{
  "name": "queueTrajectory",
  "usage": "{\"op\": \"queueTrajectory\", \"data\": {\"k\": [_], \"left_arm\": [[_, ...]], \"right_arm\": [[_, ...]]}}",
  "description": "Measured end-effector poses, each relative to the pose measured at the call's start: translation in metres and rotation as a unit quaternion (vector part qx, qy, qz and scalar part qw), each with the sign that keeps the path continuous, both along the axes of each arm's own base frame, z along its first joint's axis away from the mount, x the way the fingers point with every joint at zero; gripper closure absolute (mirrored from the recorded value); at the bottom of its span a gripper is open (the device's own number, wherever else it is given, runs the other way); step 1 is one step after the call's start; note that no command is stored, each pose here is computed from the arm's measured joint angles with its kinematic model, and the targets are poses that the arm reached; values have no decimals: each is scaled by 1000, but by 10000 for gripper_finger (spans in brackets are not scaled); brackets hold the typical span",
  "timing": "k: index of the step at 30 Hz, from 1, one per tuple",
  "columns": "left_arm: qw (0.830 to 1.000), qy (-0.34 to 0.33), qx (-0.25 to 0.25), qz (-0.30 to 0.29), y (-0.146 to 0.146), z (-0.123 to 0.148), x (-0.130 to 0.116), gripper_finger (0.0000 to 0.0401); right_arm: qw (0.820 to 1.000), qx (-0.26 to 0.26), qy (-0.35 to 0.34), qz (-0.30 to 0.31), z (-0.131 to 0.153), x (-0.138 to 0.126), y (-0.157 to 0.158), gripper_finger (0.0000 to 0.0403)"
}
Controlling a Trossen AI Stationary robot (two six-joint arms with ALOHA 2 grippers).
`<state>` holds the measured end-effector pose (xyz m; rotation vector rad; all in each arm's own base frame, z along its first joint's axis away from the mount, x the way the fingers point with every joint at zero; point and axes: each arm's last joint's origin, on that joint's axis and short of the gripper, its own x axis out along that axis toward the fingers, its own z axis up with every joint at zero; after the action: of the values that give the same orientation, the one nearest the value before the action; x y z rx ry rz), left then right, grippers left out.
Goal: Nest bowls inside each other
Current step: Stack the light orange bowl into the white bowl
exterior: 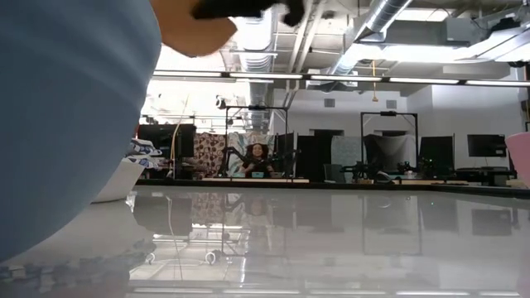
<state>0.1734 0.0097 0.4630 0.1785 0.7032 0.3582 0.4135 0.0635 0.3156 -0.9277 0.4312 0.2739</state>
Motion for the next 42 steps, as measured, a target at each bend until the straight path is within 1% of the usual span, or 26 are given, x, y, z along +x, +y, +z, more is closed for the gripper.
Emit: {"op": "queueTrajectory", "data": {"k": [4, 6, 8, 12, 14, 17, 20, 22, 23, 25, 27, 30, 32, 36, 42], "left_arm": [[997, -76, -7, 29, -1, 16, -37, 219], [994, -104, -12, 38, -1, 21, -49, 219], [991, -129, -14, 45, -1, 25, -65, 219], [987, -153, -11, 56, 0, 28, -79, 219], [986, -156, -14, 58, 0, 29, -81, 219], [985, -159, -12, 60, 1, 29, -86, 219], [986, -155, -11, 60, 1, 28, -86, 219], [986, -153, -10, 59, 1, 28, -86, 219], [987, -152, -10, 58, 1, 28, -86, 219], [987, -150, -11, 55, 0, 28, -84, 219], [987, -149, -11, 53, 0, 28, -84, 219], [988, -145, -11, 51, 0, 27, -82, 219], [989, -141, -11, 50, 0, 27, -81, 219], [989, -139, -10, 49, 0, 26, -82, 219], [989, -137, -8, 51, 0, 26, -82, 219]], "right_arm": [[999, 15, -32, 42, -5, 16, -5, 389], [999, 16, -14, 47, -14, 26, -6, 389], [998, 12, -21, 58, -18, 40, -5, 389], [996, 18, 2, 84, -29, 65, -2, 389], [994, 24, 39, 95, -36, 74, 0, 389], [990, 40, 67, 116, -35, 85, 2, 389], [988, 49, 77, 127, -30, 95, 4, 389], [986, 56, 94, 128, -34, 101, 4, 389], [985, 61, 91, 133, -34, 105, 4, 389], [980, 78, 109, 145, -39, 108, 1, 389], [980, 85, 98, 152, -39, 113, -3, 389], [980, 92, 101, 144, -38, 114, -9, 389], [977, 106, 107, 149, -38, 113, -13, 389], [969, 136, 108, 177, -38, 113, -18, 389], [966, 145, 109, 183, -37, 113, -18, 389]]}}
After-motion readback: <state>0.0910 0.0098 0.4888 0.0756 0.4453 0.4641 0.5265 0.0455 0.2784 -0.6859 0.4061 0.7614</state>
